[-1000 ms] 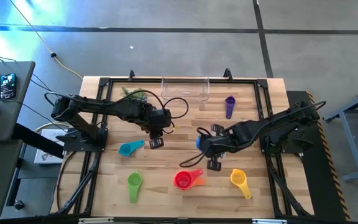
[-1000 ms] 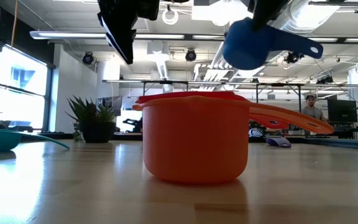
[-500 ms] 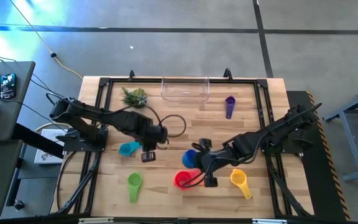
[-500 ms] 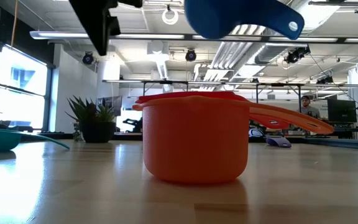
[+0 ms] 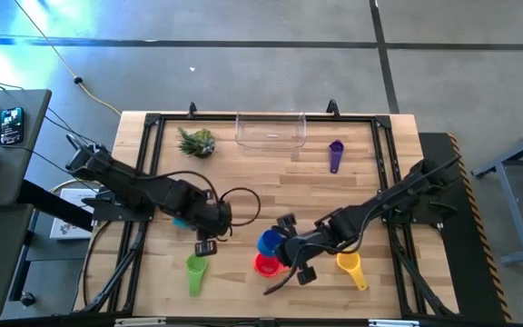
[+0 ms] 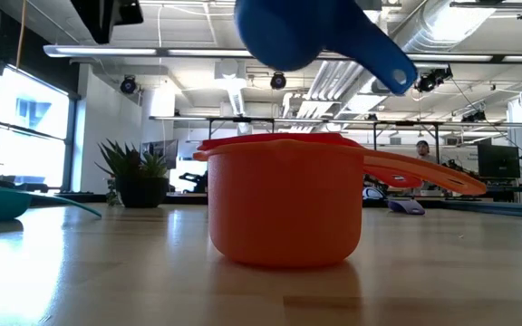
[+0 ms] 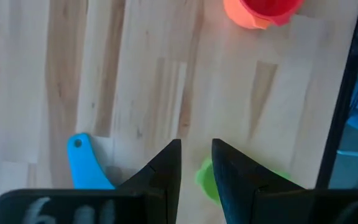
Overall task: Nest measuring cups in basket
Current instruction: Stack the blue measuring cup on the red measuring cup
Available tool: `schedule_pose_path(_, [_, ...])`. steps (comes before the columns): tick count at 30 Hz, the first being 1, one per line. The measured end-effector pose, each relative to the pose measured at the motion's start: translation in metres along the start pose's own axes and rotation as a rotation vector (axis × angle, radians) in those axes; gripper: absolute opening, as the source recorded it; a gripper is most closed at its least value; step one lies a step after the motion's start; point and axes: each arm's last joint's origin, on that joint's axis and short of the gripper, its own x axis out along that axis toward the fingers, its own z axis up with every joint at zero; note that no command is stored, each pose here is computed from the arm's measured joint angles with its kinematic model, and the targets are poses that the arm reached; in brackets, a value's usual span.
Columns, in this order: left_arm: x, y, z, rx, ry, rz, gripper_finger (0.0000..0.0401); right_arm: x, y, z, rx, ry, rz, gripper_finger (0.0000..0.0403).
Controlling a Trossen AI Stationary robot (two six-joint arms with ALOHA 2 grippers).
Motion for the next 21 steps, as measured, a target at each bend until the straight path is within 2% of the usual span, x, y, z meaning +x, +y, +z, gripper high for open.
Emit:
schedule_pose_path(5, [0.000, -0.007, -0.004, -0.023, 0.001, -0.008, 0.0078, 0.011, 0.003, 0.001, -0.049, -0.014, 0.050, 0.0005])
schedule_pose_path(12, [0.000, -0.007, -0.003, -0.110, -0.009, -0.004, 0.0078, 0.023, 0.010, -0.002, -0.185, 0.008, 0.119, 0.0005])
schedule_pose_path(21, [0.000, -0.006, -0.003, -0.137, -0.026, 0.019, 0.0078, 0.028, 0.014, -0.006, -0.336, 0.034, 0.128, 0.0006])
